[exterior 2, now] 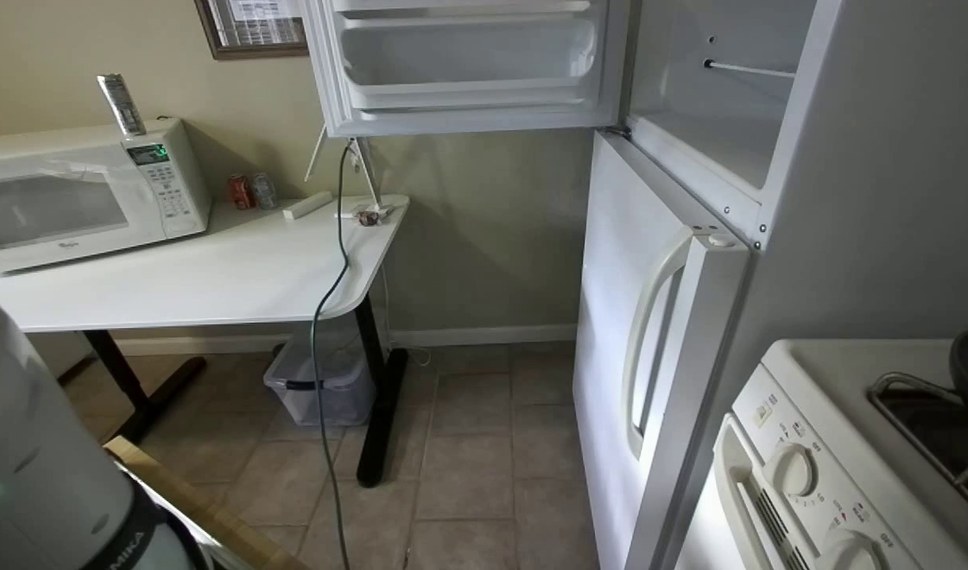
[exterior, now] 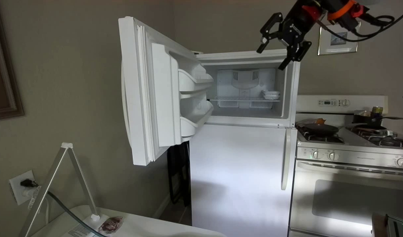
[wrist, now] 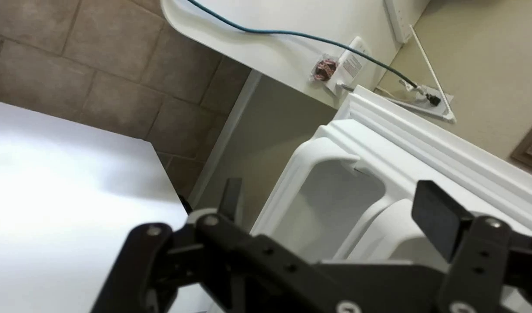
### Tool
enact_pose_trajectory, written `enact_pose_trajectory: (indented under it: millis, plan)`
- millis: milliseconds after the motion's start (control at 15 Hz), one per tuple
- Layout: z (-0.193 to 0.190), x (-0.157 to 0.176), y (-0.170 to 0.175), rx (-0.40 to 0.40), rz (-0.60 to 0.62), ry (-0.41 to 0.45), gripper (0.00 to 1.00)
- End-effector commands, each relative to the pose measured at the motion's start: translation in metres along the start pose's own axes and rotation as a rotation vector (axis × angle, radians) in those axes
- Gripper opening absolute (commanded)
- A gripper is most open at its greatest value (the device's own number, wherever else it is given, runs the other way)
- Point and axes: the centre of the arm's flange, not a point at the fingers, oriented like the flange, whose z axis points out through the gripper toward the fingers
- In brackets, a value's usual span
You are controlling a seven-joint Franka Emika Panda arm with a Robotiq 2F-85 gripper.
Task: Push the top refrigerator door closed
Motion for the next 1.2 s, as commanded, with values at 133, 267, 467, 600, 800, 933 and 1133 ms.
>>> enact_pose_trajectory:
  millis: [133, 267, 467, 600, 800, 933, 1133]
  plan:
    - [0.032, 0.025, -0.064, 0.053, 0.242, 0.136, 1.00]
    - [0.040, 0.037, -0.078, 0.064, 0.292, 0.227, 1.00]
    - [0.044, 0.057, -0.091, 0.031, 0.302, 0.342, 1.00]
    - [0.043, 0.051, -0.070, 0.038, 0.267, 0.323, 1.00]
    - [0.043, 0.063, -0.076, 0.031, 0.252, 0.353, 1.00]
    - [0.043, 0.064, -0.077, 0.033, 0.251, 0.355, 1.00]
    - [0.050, 0.071, -0.081, 0.032, 0.286, 0.360, 1.00]
